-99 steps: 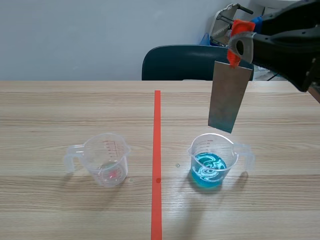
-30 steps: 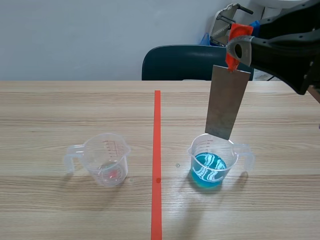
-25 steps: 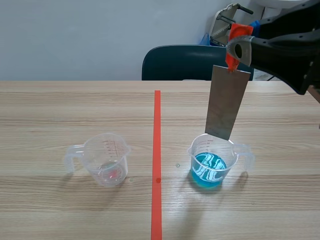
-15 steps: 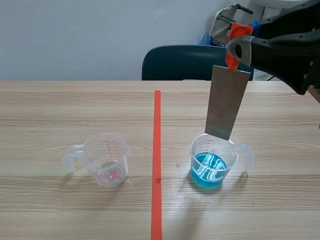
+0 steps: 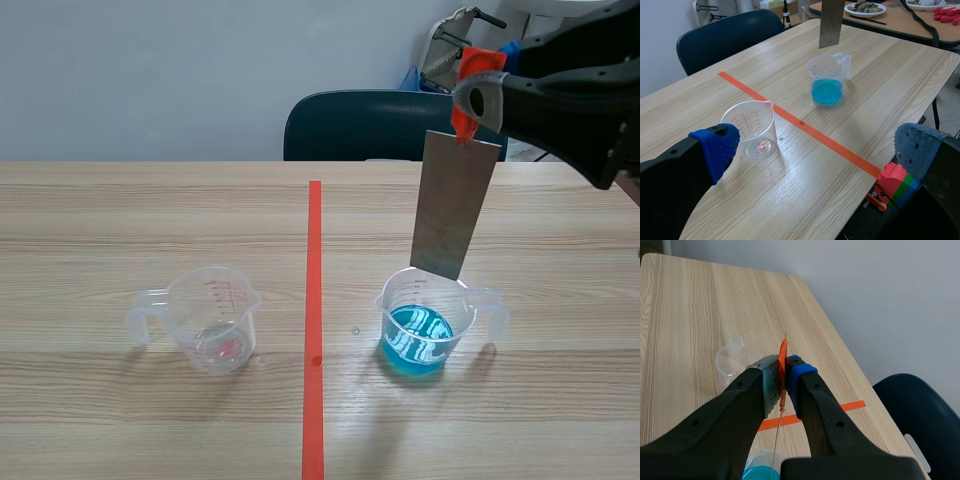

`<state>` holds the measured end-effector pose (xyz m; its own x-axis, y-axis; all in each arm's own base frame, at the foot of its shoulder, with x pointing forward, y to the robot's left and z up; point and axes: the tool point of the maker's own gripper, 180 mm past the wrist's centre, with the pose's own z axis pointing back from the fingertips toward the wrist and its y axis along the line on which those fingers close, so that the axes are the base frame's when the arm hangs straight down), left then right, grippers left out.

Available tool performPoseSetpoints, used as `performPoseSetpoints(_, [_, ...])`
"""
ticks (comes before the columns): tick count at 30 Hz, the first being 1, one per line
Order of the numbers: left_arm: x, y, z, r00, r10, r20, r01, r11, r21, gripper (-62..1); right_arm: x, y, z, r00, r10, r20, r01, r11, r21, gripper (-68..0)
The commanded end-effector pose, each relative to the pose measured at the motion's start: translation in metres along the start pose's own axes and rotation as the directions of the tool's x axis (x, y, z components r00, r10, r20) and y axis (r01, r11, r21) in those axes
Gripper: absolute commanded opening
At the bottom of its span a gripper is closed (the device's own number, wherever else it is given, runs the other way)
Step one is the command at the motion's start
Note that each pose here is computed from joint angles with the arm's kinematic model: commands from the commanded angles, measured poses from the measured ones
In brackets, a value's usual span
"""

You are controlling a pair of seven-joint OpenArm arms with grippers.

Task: Do the redox reaction experiment

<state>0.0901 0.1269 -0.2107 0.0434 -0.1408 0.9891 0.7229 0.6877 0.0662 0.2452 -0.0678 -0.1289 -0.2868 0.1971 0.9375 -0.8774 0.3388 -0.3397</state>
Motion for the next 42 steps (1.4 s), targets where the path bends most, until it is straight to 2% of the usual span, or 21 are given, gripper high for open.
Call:
performPoseSetpoints(1, [0.005,0.000,-0.001,1.000,0.008,0.024,-0.008,1.000,0.003,1.4,0.011,-0.002,0.000,0.999,0.008,0.039,-0.008,1.000,0.001,-66.8])
performPoseSetpoints(33, [0.005,0.001,-0.001,1.000,-0.002,0.024,0.002,1.000,0.010,1.4,0.007,0.000,-0.002,0.999,0.010,0.035,-0.010,1.000,0.002,-66.8])
performPoseSetpoints(34, [0.005,0.002,-0.001,1.000,-0.011,0.024,0.011,1.000,0.017,-1.2,0.007,0.000,-0.002,0.999,0.010,0.035,-0.010,1.000,0.002,-66.8])
performPoseSetpoints(35, [0.005,0.003,-0.001,1.000,-0.020,0.023,0.020,1.000,0.024,-9.2,0.007,0.000,-0.002,0.999,0.010,0.035,-0.010,1.000,0.002,-66.8])
performPoseSetpoints(39, [0.006,0.010,-0.001,0.997,-0.072,0.023,0.071,0.995,0.063,-51.4,0.007,0.000,-0.002,0.999,0.010,0.035,-0.010,1.000,0.002,-66.8])
performPoseSetpoints(40, [0.007,0.011,-0.001,0.996,-0.082,0.029,0.080,0.994,0.068,-60.2,0.007,0.000,-0.002,0.999,0.010,0.035,-0.010,1.000,0.002,-66.8])
performPoseSetpoints(42, [0.011,0.014,-0.003,0.993,-0.102,0.052,0.098,0.993,0.072,-59.3,0.007,0.000,-0.002,0.999,0.010,0.035,-0.010,1.000,0.002,-66.8])
